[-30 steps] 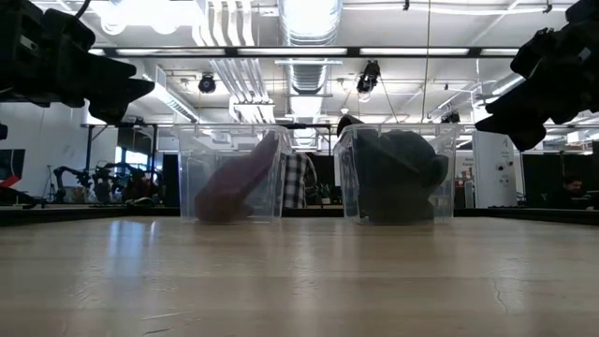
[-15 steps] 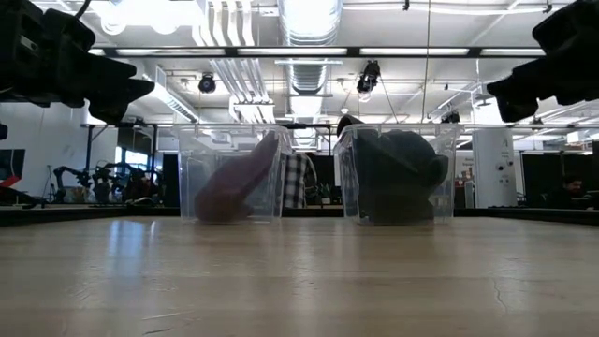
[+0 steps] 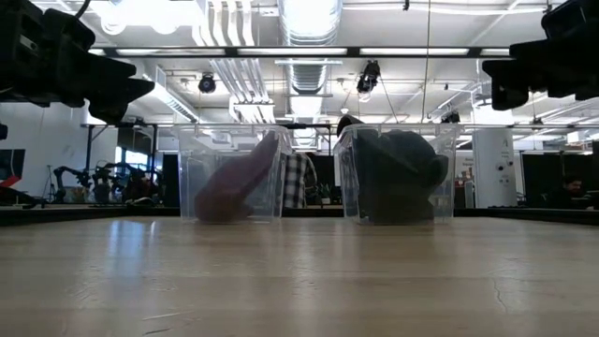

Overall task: Pick & Place hat
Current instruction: Return to Home Position

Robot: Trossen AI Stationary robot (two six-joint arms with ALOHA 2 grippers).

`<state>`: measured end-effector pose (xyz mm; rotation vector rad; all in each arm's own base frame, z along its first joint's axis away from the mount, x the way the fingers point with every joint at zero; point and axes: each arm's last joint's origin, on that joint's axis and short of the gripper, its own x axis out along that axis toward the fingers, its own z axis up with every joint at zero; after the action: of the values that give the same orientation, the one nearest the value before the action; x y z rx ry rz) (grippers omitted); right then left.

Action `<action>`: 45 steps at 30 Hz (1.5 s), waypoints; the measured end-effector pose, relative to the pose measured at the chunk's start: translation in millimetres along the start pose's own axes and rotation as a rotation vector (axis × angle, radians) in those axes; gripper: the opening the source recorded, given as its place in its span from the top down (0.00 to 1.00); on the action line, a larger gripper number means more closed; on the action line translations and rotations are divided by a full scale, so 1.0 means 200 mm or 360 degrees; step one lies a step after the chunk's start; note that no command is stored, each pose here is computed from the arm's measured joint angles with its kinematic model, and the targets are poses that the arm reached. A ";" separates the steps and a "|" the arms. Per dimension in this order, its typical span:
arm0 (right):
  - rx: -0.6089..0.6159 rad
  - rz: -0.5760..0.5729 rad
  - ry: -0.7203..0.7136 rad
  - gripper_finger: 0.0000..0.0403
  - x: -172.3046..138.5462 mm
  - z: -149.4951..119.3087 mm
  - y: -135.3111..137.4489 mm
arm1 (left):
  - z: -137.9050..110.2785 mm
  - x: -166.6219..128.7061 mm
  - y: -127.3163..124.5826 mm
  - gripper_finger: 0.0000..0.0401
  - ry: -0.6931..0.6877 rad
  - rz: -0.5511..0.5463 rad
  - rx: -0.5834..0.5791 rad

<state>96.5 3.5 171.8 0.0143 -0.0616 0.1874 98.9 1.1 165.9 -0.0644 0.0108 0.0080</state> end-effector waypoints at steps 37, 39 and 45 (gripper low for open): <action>0.0274 -0.0022 0.0214 0.54 0.04 -0.06 -0.01 | 0.00 0.00 0.00 0.50 -0.0004 -0.0002 0.0000; 0.0274 -0.0022 0.0214 0.55 0.04 -0.06 -0.01 | 0.00 0.00 0.00 0.50 -0.0004 -0.0002 0.0000; 0.0274 -0.0022 0.0214 0.54 0.04 -0.06 -0.01 | 0.00 0.00 0.00 0.50 -0.0005 -0.0002 0.0000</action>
<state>104.4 3.5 160.6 0.1734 0.0889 0.1788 98.9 1.1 166.3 -0.0644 0.0077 0.0067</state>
